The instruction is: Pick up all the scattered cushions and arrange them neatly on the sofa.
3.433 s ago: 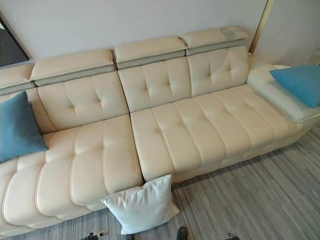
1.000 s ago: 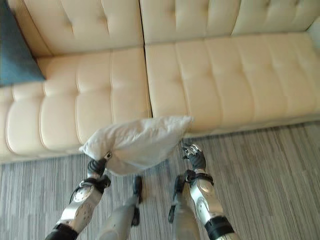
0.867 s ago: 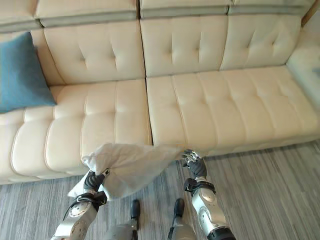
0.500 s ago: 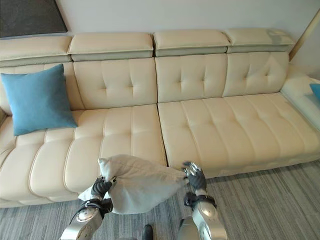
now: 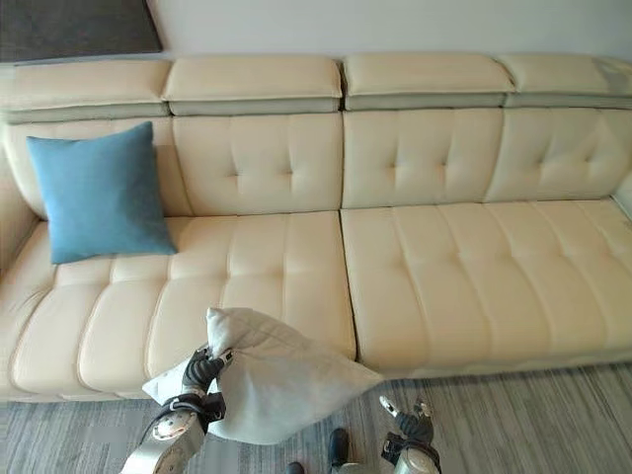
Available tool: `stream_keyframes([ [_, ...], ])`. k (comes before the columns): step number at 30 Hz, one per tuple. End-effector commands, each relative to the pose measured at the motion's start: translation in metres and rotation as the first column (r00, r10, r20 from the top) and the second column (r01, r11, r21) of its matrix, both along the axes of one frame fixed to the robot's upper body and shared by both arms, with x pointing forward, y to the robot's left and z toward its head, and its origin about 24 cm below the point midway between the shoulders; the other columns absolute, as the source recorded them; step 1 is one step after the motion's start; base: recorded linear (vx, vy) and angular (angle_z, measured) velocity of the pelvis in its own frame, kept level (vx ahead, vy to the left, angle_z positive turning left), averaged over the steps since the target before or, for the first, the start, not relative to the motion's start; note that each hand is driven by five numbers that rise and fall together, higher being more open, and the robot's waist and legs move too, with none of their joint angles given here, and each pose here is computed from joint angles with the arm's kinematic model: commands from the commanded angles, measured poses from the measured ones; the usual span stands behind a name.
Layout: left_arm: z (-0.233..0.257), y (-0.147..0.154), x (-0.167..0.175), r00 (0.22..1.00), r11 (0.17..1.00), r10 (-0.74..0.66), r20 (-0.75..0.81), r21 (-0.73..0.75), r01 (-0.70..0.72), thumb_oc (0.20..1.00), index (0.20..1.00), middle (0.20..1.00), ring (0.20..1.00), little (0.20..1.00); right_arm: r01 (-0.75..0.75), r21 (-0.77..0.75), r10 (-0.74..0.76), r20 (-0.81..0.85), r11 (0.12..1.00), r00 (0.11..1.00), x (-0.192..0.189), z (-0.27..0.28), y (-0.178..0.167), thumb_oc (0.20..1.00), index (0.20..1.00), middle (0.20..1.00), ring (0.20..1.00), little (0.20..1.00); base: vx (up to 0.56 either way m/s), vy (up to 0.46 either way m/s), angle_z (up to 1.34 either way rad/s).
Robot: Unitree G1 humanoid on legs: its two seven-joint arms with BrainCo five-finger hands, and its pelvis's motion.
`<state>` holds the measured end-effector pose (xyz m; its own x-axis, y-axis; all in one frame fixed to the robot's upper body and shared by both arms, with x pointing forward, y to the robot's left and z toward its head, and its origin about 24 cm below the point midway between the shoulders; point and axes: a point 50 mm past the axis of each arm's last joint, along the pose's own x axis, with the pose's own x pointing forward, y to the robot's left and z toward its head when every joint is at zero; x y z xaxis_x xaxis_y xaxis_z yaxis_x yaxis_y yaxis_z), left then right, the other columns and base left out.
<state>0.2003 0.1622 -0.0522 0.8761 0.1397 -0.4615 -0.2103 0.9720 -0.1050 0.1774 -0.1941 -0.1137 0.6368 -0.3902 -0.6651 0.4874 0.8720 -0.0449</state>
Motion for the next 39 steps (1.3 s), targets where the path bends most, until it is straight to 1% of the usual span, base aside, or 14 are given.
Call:
stream_keyframes([
  [1,0.068,-0.017,0.036,0.935,0.99,-0.024,0.353,-0.122,0.072,0.2,0.2,0.2,0.2,0.2,0.011,0.035,-0.014,0.112,0.999,0.994,0.02,0.015,0.001,1.0,1.0,1.0,1.0,1.0,0.0,0.002,0.13],
  [3,0.069,-0.028,0.039,0.932,0.985,-0.067,0.358,-0.124,0.118,0.2,0.2,0.2,0.2,0.2,0.002,0.079,-0.011,0.115,0.997,0.993,0.024,0.014,0.012,1.0,1.0,1.0,1.0,1.0,0.04,0.12,0.24],
  [4,0.069,-0.038,0.037,0.926,0.977,-0.118,0.36,-0.122,0.172,0.2,0.2,0.2,0.2,0.2,-0.013,0.092,0.007,0.07,0.996,0.997,0.016,0.006,0.018,1.0,1.0,1.0,1.0,1.0,0.12,0.218,0.07],
  [6,0.076,-0.042,0.037,0.913,0.972,-0.146,0.382,-0.119,0.205,0.2,0.2,0.2,0.2,0.2,-0.042,0.074,0.043,-0.021,0.996,0.999,0.002,-0.006,0.021,1.0,1.0,1.0,1.0,1.0,0.1,0.187,-0.22],
  [10,0.083,-0.04,0.037,0.902,0.97,-0.136,0.409,-0.131,0.206,0.2,0.2,0.2,0.2,0.2,0.018,0.03,-0.011,-0.192,0.999,0.981,-0.027,-0.027,0.01,1.0,1.0,1.0,1.0,1.0,0.04,0.098,-0.04],
  [13,0.092,-0.035,0.033,0.886,0.967,-0.141,0.443,-0.129,0.218,0.2,0.2,0.2,0.2,0.2,-0.04,-0.043,0.026,-0.283,0.998,0.959,-0.039,-0.033,0.001,1.0,1.0,1.0,1.0,1.0,0.03,0.035,-0.02],
  [15,0.097,-0.029,0.03,0.879,0.966,-0.131,0.458,-0.14,0.217,0.2,0.2,0.2,0.2,0.2,-0.015,-0.05,0.0,-0.292,0.999,0.956,-0.04,-0.033,-0.005,1.0,1.0,1.0,1.0,1.0,0.01,0.003,-0.02],
  [21,0.101,-0.03,0.027,0.874,0.954,-0.117,0.471,-0.19,0.231,0.2,0.2,0.2,0.2,0.2,0.117,0.092,-0.09,-0.255,0.989,0.963,-0.035,-0.035,0.017,1.0,1.0,1.0,1.0,1.0,0.0,-0.001,0.04],
  [25,0.108,-0.035,0.03,0.861,0.941,-0.104,0.497,-0.232,0.247,0.2,0.2,0.2,0.2,0.2,0.14,0.221,-0.107,-0.155,0.965,0.982,-0.015,-0.026,0.041,1.0,1.0,1.0,1.0,1.0,0.0,0.0,0.0],
  [32,0.121,-0.051,0.031,0.832,0.897,-0.1,0.546,-0.313,0.313,0.2,0.2,0.2,0.2,0.2,0.132,0.4,-0.172,0.064,0.907,0.983,0.034,0.005,0.073,1.0,1.0,1.0,1.0,1.0,-0.03,0.004,0.02],
  [33,0.127,-0.057,0.032,0.816,0.882,-0.111,0.567,-0.322,0.344,0.2,0.2,0.2,0.2,0.2,0.138,0.464,-0.204,0.095,0.875,0.974,0.045,0.013,0.083,1.0,1.0,1.0,1.0,1.0,-0.08,0.018,0.11],
  [36,0.136,-0.066,0.034,0.787,0.861,-0.132,0.602,-0.324,0.393,0.2,0.2,0.2,0.2,0.2,0.124,0.521,-0.211,0.112,0.844,0.971,0.052,0.018,0.094,1.0,1.0,1.0,1.0,1.0,-0.05,0.007,0.14],
  [38,0.15,-0.077,0.038,0.744,0.837,-0.158,0.65,-0.311,0.45,0.2,0.2,0.2,0.2,0.2,0.073,0.53,-0.151,0.106,0.845,0.983,0.052,0.017,0.103,1.0,1.0,1.0,1.0,1.0,-0.06,0.006,0.21],
  [39,0.15,-0.077,0.038,0.743,0.837,-0.158,0.65,-0.311,0.45,0.2,0.2,0.2,0.2,0.2,0.073,0.53,-0.151,0.107,0.845,0.983,0.052,0.017,0.103,1.0,1.0,1.0,1.0,1.0,-0.04,0.002,0.09],
])
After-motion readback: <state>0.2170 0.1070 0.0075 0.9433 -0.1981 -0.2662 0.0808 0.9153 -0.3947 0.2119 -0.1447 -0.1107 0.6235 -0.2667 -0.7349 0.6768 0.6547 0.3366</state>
